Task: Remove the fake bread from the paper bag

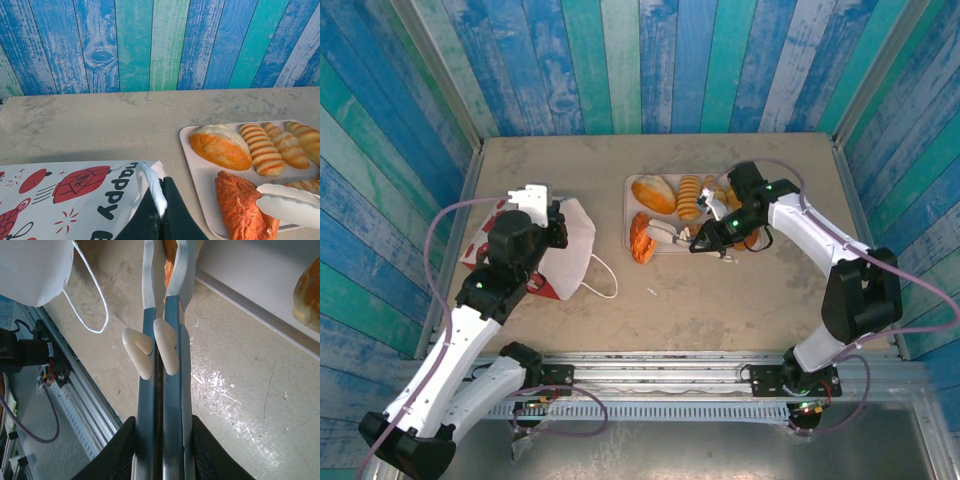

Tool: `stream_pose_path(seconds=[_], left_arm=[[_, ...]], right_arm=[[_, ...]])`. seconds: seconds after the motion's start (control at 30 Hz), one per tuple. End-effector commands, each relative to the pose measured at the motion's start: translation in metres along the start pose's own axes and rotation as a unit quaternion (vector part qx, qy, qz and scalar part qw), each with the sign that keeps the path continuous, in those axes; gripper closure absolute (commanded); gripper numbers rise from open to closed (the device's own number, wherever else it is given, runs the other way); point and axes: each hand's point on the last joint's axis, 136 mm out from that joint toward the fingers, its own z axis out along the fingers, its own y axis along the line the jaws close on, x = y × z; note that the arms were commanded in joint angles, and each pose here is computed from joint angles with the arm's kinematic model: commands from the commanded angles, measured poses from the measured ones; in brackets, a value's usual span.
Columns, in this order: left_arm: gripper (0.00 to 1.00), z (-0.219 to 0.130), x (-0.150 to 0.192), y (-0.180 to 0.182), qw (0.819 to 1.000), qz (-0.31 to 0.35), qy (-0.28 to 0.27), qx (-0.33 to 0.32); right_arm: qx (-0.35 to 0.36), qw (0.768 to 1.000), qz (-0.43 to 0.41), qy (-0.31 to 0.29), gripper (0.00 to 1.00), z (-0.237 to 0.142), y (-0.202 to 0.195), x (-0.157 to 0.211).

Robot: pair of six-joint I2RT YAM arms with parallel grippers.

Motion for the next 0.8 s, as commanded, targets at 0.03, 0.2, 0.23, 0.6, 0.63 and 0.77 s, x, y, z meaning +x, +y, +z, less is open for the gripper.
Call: stream_pose_path(seconds=[0.03,0.2,0.23,0.6,0.63,0.77], left_arm=[[1.0,-0.004,-0.003,-0.001,1.0,0.002,-0.012,0.006],[1.0,-0.003,-0.003,-0.001,1.0,0.001,-0.014,0.005],[1.0,-0.003,-0.004,-0.001,1.0,0.002,-0.014,0.006],[1.0,-0.002,-0.003,-0.003,1.0,0.001,-0.013,0.008],[1.0,-0.001,-0.003,-0.003,1.0,0.001,-0.012,0.009],[1.0,-0.001,-0.004,-0.003,1.0,0.002,-0.012,0.009]], right_arm=[[-0.02,0.999,-0.022,-0.018,0.79,-0.005,0.008,-0.012],[-0.018,1.0,-0.017,-0.013,0.79,0.0,0.003,-0.012],[-0.019,1.0,-0.016,-0.012,0.79,0.001,0.002,-0.013],[0.003,1.0,-0.004,-0.001,0.76,0.011,-0.024,-0.03],[0.003,1.0,-0.002,0.001,0.75,0.013,-0.026,-0.03],[0.019,1.0,0.0,0.007,0.71,0.016,-0.034,-0.033]])
